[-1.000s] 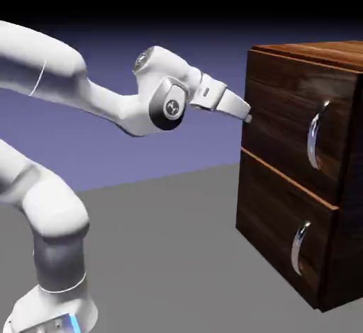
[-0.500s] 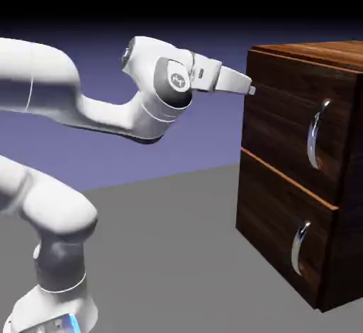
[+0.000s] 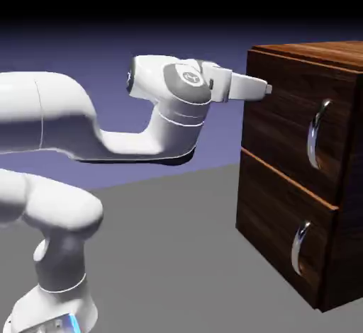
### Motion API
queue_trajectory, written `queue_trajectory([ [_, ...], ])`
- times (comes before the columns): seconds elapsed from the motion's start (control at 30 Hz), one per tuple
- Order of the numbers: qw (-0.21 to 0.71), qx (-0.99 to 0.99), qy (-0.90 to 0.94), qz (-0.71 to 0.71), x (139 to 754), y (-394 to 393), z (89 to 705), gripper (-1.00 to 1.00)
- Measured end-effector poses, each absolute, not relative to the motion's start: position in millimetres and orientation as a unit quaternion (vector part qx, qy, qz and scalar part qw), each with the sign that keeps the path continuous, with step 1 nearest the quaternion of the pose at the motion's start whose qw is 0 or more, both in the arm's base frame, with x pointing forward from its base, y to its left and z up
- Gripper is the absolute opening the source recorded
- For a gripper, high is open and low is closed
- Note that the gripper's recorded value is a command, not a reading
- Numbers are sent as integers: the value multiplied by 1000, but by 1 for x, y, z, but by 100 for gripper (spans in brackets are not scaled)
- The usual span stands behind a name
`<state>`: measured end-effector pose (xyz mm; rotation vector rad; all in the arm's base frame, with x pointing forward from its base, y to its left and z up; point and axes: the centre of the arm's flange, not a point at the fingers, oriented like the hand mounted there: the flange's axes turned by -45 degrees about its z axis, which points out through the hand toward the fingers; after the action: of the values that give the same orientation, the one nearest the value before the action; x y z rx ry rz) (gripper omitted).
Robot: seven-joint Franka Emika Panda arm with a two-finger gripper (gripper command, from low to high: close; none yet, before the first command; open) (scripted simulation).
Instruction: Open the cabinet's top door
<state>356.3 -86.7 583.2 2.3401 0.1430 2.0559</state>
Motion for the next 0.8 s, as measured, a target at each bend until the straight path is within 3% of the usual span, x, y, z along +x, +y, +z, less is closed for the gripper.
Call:
queue_trajectory([
  [0.8,-19,707,18,707,433,-169,470,0],
])
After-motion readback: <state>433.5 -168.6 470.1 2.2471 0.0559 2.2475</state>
